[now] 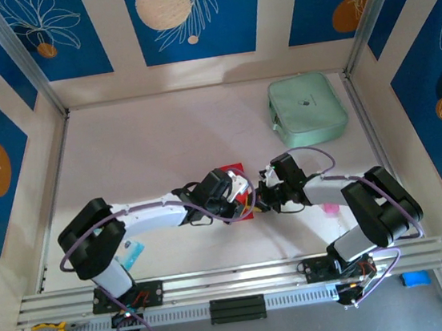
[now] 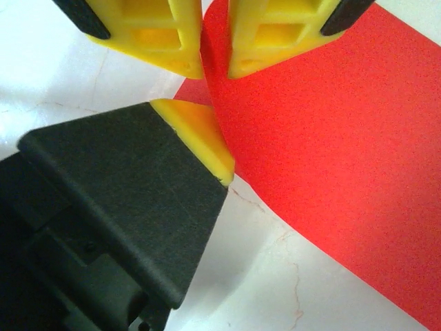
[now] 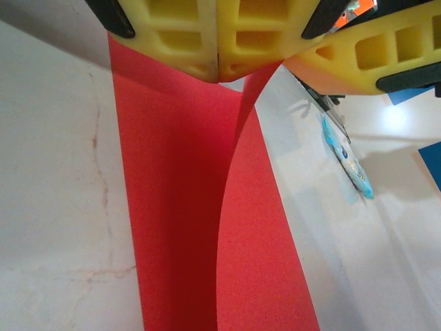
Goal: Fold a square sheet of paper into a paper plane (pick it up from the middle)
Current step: Fold the triangle a second time at the center of the table.
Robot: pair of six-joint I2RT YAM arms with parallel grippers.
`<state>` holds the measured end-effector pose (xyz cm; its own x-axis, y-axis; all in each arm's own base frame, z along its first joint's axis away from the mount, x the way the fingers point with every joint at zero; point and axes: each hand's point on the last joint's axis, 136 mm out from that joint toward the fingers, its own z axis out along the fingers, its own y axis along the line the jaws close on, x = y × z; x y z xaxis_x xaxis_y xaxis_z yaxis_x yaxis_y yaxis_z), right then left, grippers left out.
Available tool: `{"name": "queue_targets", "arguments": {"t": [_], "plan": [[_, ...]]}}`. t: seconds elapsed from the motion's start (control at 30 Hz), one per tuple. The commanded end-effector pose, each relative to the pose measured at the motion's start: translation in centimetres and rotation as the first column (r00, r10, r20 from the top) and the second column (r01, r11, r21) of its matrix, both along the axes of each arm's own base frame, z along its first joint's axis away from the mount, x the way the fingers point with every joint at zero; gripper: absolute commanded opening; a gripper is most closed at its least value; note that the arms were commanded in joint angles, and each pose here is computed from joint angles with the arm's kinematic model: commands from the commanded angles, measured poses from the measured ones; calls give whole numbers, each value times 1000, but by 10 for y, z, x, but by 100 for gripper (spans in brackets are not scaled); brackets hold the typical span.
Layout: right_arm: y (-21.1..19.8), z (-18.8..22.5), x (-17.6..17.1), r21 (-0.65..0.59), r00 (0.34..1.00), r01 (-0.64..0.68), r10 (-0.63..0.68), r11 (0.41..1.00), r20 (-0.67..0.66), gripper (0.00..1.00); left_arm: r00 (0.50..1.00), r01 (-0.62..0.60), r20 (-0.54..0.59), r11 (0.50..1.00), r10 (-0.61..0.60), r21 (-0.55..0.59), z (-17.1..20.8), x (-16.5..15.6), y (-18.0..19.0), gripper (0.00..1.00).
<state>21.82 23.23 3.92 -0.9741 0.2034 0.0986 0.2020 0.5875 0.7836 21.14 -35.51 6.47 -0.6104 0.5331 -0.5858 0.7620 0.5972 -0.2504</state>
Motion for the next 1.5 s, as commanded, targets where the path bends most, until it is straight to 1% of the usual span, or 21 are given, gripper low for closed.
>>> {"name": "queue_targets", "arguments": {"t": [0.0, 0.23, 0.37, 0.43, 0.57, 0.77, 0.9, 0.97, 1.07, 1.17, 1.27, 1.37, 1.47], "plan": [[5, 3, -3, 27, 1000, -21, 21, 999, -17, 2, 1000, 17, -4, 1000, -17, -14, 4, 6, -7, 18], [5, 0, -4, 26, 1000, -19, 20, 999, -21, 2, 1000, 12, 1, 1000, -12, -15, 5, 10, -7, 16], [3, -1, -5, 10, 1000, -17, 17, 1000, -22, 3, 1000, 16, 0, 1000, -16, -9, 5, 9, -6, 5], [-1, -4, -5, -23, 1000, -9, 8, 1000, -21, 4, 1000, 16, -2, 1000, -16, -7, 4, 9, -4, 0], [-10, -14, -9, -142, 1000, -4, -1, 990, -31, 3, 1000, 17, -13, 1000, -17, -8, 3, 7, -2, 0], [-4, -22, -9, -196, 999, -3, -3, 981, -33, 3, 1000, 16, -17, 1000, -16, -19, 5, 6, -2, 0], [-21, -37, -16, -328, 997, -17, -8, 945, -74, 2, 999, 2, -44, 999, -4, -47, 6, 8, -3, 0], [-28, -39, -18, -364, 997, -30, 0, 931, -81, 2, 998, -8, -70, 998, 4, -70, 6, 8, -4, 0], [-29, -39, -16, -356, 997, -46, 20, 933, -76, 3, 995, -36, -100, 995, 26, -96, 6, 11, -8, 0], [-34, -41, -15, -377, 996, -55, 25, 925, -84, 3, 990, -58, -134, 991, 42, -119, 8, 12, -15, 0], [-35, -39, -13, -377, 997, -52, 25, 925, -78, 3, 986, -80, -154, 989, 60, -126, 5, 14, -17, 0], [-28, -29, -8, -341, 998, -53, 39, 939, -49, 3, 984, -89, -162, 989, 69, -120, 1, 14, -17, 0], [-17, -16, -4, -269, 998, -60, 58, 961, -15, 4, 985, -92, -159, 989, 73, -117, 1, 14, -16, 0]]}}
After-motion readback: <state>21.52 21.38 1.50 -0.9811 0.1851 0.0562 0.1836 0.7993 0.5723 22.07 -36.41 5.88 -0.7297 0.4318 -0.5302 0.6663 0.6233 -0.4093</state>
